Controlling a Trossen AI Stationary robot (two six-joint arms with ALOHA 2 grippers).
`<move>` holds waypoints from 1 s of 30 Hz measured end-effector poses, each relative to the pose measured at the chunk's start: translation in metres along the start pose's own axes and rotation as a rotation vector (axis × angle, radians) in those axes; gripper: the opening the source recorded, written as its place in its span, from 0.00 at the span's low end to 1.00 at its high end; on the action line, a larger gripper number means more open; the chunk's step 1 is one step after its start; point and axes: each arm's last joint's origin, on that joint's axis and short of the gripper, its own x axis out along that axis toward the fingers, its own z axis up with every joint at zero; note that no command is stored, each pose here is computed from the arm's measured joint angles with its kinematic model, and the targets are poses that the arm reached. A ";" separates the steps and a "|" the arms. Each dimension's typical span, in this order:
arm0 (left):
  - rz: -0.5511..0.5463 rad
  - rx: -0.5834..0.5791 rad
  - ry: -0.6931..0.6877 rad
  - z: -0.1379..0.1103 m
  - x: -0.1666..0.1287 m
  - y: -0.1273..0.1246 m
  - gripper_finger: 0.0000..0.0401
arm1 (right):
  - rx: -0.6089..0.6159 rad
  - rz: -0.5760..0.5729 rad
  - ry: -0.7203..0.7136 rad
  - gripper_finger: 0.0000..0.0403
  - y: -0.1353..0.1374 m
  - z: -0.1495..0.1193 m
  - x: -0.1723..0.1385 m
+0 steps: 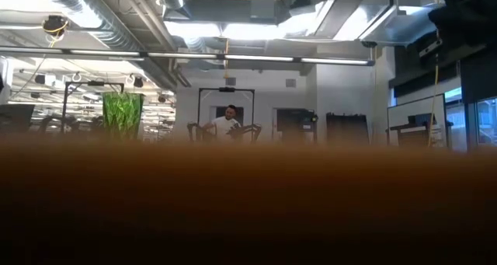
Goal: Pick and place plate/cup/fork/spoon on tray
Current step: Put the green glass on the blue tray
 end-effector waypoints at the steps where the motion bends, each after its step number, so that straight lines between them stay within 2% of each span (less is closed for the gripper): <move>1: 0.007 -0.009 -0.008 0.001 0.001 0.000 0.00 | 0.014 -0.023 0.020 0.05 0.002 0.006 -0.003; 7: 0.022 -0.014 -0.032 0.005 0.004 -0.001 0.00 | 0.111 -0.145 0.213 0.05 0.014 0.040 -0.014; 13: 0.006 -0.017 -0.034 0.006 0.004 -0.002 0.00 | 0.193 -0.219 0.363 0.05 0.016 0.067 -0.007; 19: 0.010 0.012 -0.028 0.005 0.005 -0.003 0.01 | 0.146 -0.213 0.393 0.05 0.015 0.089 0.004; 24: -0.006 0.006 0.024 0.004 0.009 -0.006 0.08 | 0.119 -0.209 0.410 0.05 0.013 0.095 0.010; 28: 0.059 -0.048 0.020 0.008 0.021 -0.008 0.16 | 0.124 -0.211 0.423 0.05 0.011 0.095 0.012; 30: 0.105 -0.123 0.009 0.012 0.028 -0.007 0.19 | 0.133 -0.213 0.428 0.05 0.011 0.095 0.014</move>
